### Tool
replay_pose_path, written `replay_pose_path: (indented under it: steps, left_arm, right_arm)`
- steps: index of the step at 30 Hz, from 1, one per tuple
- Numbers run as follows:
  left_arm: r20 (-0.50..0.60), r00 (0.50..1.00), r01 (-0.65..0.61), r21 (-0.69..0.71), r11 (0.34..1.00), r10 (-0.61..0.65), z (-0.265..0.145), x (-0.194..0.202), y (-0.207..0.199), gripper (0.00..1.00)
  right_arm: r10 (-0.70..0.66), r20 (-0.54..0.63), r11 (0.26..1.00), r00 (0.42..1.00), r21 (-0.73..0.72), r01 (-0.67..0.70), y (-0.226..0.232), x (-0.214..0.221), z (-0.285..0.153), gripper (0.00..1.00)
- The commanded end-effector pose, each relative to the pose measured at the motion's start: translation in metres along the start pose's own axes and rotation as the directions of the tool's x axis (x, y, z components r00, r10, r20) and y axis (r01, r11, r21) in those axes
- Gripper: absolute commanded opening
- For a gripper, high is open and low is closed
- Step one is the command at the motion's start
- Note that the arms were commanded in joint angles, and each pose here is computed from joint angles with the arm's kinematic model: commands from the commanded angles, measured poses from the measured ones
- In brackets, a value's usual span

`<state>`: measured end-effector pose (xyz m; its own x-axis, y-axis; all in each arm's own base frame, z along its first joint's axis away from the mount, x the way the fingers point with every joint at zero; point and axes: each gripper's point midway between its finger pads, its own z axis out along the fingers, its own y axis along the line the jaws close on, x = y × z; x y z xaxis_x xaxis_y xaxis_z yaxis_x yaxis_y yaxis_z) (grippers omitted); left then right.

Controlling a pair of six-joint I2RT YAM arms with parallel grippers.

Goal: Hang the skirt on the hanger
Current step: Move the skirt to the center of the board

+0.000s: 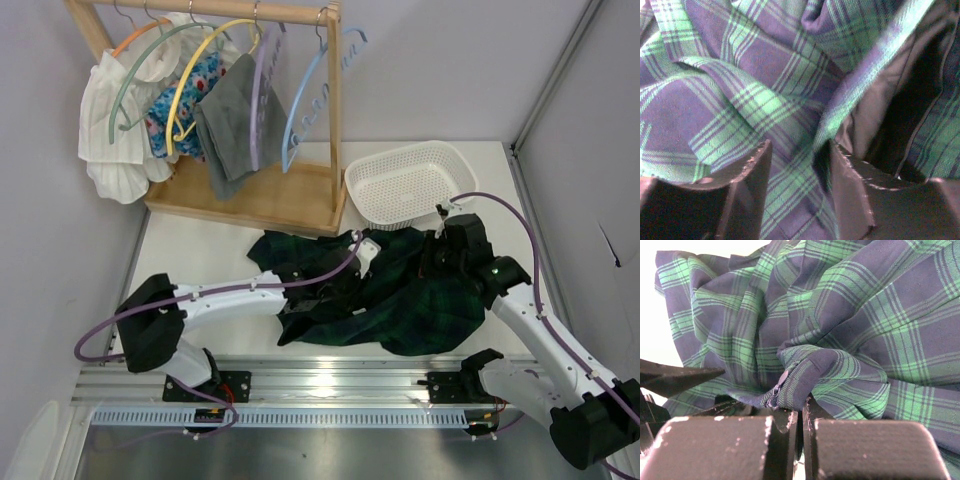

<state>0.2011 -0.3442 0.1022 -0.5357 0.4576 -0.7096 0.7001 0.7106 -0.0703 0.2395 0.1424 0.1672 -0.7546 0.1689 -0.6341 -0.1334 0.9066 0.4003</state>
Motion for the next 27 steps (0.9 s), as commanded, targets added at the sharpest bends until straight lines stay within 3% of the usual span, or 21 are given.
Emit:
replay_pose_path:
  steps: [1, 2, 5, 6, 8, 11, 13, 14, 17, 22, 27]
  left_arm:
    - [0.056, 0.998, -0.003, 0.021, 1.0, 0.002, -0.008, -0.005, -0.002, 0.47]
    - [0.043, 0.999, -0.003, 0.017, 1.0, 0.002, -0.007, 0.003, 0.001, 0.32]
    - [0.083, 0.996, 0.02, 0.021, 1.0, -0.022, -0.008, -0.01, 0.001, 0.13]
    - [0.1, 0.994, 0.051, 0.012, 0.999, -0.052, -0.009, -0.021, 0.007, 0.01]
    - [0.095, 0.984, 0.144, 0.041, 0.989, -0.148, -0.013, -0.034, 0.01, 0.0]
    - [0.102, 0.946, 0.302, 0.067, 0.951, -0.307, -0.021, -0.06, 0.04, 0.0]
    - [0.153, 0.948, 0.273, 0.06, 0.96, -0.279, -0.033, -0.081, 0.045, 0.0]
    - [0.164, 0.949, 0.264, 0.054, 0.963, -0.27, -0.037, -0.085, 0.046, 0.0]
    - [0.185, 0.949, 0.248, 0.06, 0.967, -0.255, -0.049, -0.099, 0.046, 0.0]
    - [0.19, 0.957, 0.213, 0.06, 0.975, -0.221, -0.053, -0.096, 0.046, 0.0]
    - [0.202, 0.968, 0.158, -0.019, 0.987, -0.151, -0.065, -0.095, 0.062, 0.0]
  right_arm:
    - [0.018, 0.06, 0.999, 0.998, -0.044, -0.016, 0.011, -0.016, -0.003, 0.0]
    - [0.019, 0.064, 0.999, 0.998, -0.046, -0.016, 0.012, -0.018, -0.002, 0.0]
    - [0.03, 0.053, 0.998, 0.998, -0.057, -0.027, 0.014, -0.016, 0.0, 0.0]
    - [0.036, 0.039, 0.998, 0.999, -0.055, -0.034, 0.013, -0.013, 0.003, 0.0]
    - [0.073, 0.021, 0.997, 0.997, -0.041, -0.073, 0.011, -0.008, 0.006, 0.06]
    - [0.154, 0.005, 0.988, 0.988, 0.003, -0.154, 0.005, -0.002, 0.007, 0.33]
    - [0.186, 0.007, 0.982, 0.982, -0.016, -0.186, 0.01, -0.001, 0.002, 0.46]
    - [0.23, -0.002, 0.973, 0.973, -0.031, -0.23, 0.015, 0.0, 0.0, 0.58]
    - [0.287, -0.004, 0.953, 0.958, -0.102, -0.286, 0.039, 0.002, -0.012, 0.73]
    - [0.269, -0.024, 0.949, 0.963, -0.163, -0.269, 0.084, 0.029, -0.023, 0.84]
    - [0.251, -0.057, 0.961, 0.966, -0.105, -0.256, 0.102, 0.065, -0.01, 0.85]
